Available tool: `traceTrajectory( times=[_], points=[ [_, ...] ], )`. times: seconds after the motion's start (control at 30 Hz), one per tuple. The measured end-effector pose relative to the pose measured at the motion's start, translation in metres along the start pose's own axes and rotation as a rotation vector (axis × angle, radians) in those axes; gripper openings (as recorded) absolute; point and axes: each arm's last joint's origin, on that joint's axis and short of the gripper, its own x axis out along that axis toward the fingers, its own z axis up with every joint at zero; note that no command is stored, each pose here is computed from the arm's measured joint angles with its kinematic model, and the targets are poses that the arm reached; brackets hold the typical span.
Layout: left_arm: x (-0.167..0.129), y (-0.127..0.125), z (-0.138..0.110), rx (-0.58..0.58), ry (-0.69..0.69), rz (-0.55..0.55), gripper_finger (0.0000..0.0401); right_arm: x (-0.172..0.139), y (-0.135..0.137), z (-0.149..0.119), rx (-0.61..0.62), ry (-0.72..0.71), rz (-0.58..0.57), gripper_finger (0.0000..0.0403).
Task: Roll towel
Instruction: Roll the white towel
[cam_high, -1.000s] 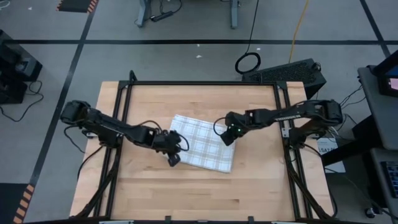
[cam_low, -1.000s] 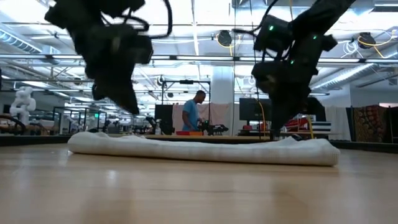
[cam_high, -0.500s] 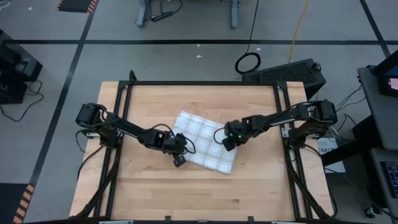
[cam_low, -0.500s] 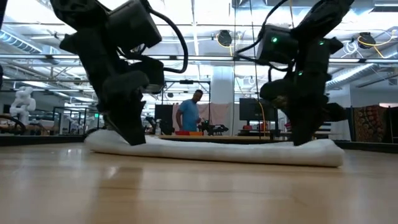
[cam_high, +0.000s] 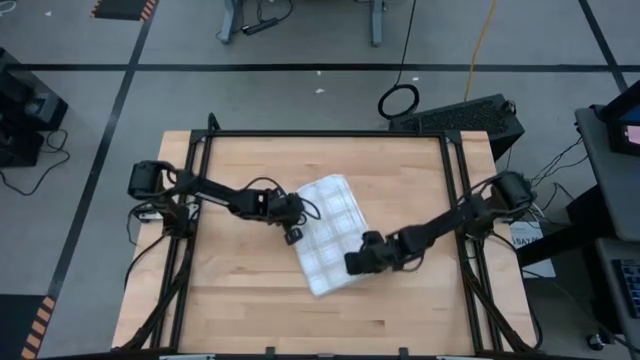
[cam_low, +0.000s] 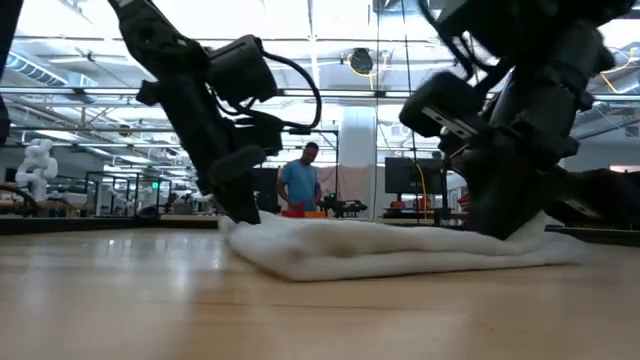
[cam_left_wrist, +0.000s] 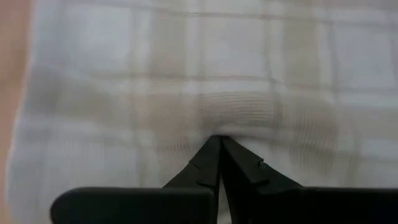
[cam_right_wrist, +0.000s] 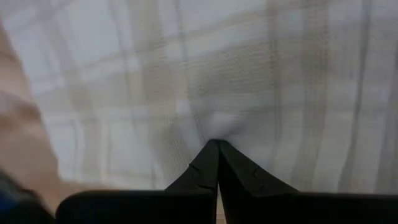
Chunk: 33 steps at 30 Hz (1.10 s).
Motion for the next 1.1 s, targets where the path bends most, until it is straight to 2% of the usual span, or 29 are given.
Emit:
traceTrajectory(
  times=[0.17,0.27,0.4,0.57,0.77,0.83,0.93,1.0,1.1],
  points=[
    [0.0,0.019,0.016,-0.03,-0.041,0.024,0.0018,0.008,0.014,-0.016,0.047,-0.048,0.07,0.0],
    [-0.012,0.03,0.026,-0.068,0.0,0.002,0.0018,0.002,0.024,-0.014,-0.013,-0.054,0.1,0.0],
    [-0.038,0.033,0.041,-0.094,-0.047,-0.109,0.0018,-0.016,0.027,-0.002,-0.149,-0.049,0.087,0.0],
    [-0.062,0.017,0.044,-0.102,-0.094,-0.246,0.0018,-0.049,0.024,0.016,-0.44,-0.024,0.023,0.0],
    [-0.055,-0.021,0.025,-0.066,-0.013,-0.34,0.0018,-0.075,0.025,0.023,-1.025,-0.047,0.05,0.0],
    [-0.056,-0.033,0.017,-0.047,0.01,-0.361,0.0018,-0.077,0.024,0.023,-1.173,-0.042,0.041,0.0],
    [-0.06,-0.05,0.015,-0.045,-0.022,-0.396,0.0018,-0.076,0.024,0.024,-1.296,-0.032,0.054,0.0],
    [-0.061,-0.059,0.013,-0.039,-0.054,-0.389,0.0018,-0.069,0.021,0.024,-1.316,-0.04,0.065,0.0],
    [-0.054,-0.069,0.007,0.012,-0.078,-0.323,0.0018,-0.056,0.014,0.026,-1.299,-0.045,0.076,0.0]
  ],
)
